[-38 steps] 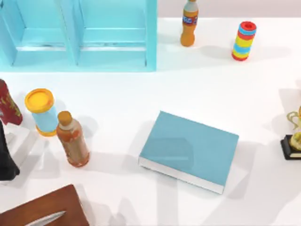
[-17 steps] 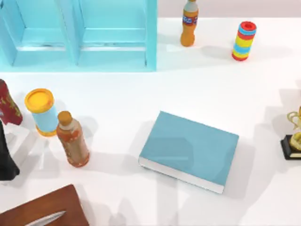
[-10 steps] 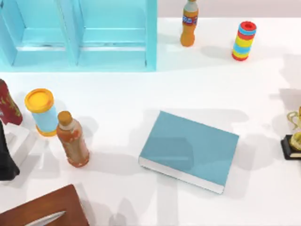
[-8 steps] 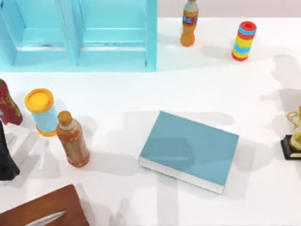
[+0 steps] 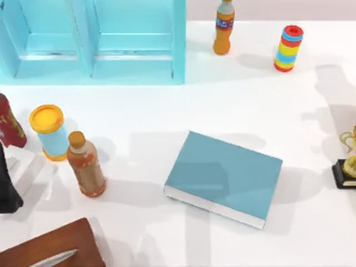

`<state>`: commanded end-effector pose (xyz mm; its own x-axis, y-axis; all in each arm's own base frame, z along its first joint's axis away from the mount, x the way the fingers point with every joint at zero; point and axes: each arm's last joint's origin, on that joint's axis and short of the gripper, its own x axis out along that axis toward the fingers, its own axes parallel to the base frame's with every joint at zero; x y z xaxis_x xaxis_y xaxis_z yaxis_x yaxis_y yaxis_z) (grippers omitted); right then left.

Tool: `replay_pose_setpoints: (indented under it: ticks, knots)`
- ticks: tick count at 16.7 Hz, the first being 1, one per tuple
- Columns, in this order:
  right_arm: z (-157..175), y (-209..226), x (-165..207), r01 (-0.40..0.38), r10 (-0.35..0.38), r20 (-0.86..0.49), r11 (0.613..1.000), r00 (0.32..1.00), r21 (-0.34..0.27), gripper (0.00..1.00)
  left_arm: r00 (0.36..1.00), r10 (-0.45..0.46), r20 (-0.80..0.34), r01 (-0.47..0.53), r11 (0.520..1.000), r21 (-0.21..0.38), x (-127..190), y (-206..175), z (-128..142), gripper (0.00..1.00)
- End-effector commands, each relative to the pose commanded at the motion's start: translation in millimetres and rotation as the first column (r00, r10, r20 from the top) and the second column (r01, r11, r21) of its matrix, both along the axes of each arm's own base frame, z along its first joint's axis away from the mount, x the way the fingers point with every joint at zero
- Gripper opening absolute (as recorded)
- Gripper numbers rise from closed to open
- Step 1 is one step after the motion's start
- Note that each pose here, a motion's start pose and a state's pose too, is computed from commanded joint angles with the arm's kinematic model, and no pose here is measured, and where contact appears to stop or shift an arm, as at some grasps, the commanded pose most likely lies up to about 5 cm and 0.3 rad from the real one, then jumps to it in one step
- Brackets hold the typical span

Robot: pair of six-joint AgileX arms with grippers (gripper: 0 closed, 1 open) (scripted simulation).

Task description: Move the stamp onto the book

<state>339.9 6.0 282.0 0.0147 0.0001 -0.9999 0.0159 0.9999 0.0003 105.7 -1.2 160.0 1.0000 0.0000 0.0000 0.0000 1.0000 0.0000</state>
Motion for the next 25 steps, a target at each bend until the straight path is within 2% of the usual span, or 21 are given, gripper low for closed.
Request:
replay_pose_setpoints:
  ticks: [3,7,12,16,18,25]
  knots:
    - [3.2,31.8,8.1,-0.011,0.011,0.062,1.0,0.998,0.003,0.0,1.0,0.0,0.0,0.0,1.0,0.0,0.0,0.0,0.0,1.0]
    - [-3.3,98.7,14.4,-0.015,0.012,0.122,1.0,0.992,0.021,0.0,1.0,0.0,0.0,0.0,1.0,0.0,0.0,0.0,0.0,1.0]
    - [-43.0,185.8,4.3,0.018,-0.019,0.075,1.0,0.997,0.022,0.0,1.0,0.0,0.0,0.0,1.0,0.0,0.0,0.0,0.0,1.0]
    - [-77.5,237.0,-14.5,0.018,-0.018,0.007,1.0,1.0,0.01,0.0,1.0,0.0,0.0,0.0,1.0,0.0,0.0,0.0,0.0,1.0]
    - [-87.1,248.7,-20.8,0.002,-0.002,-0.011,1.0,1.0,-0.003,0.0,1.0,0.0,0.0,0.0,1.0,0.0,0.0,0.0,0.0,1.0]
    - [-83.5,249.0,-21.1,0.002,-0.002,-0.012,1.0,1.0,-0.003,0.0,1.0,0.0,0.0,0.0,1.0,0.0,0.0,0.0,0.0,1.0]
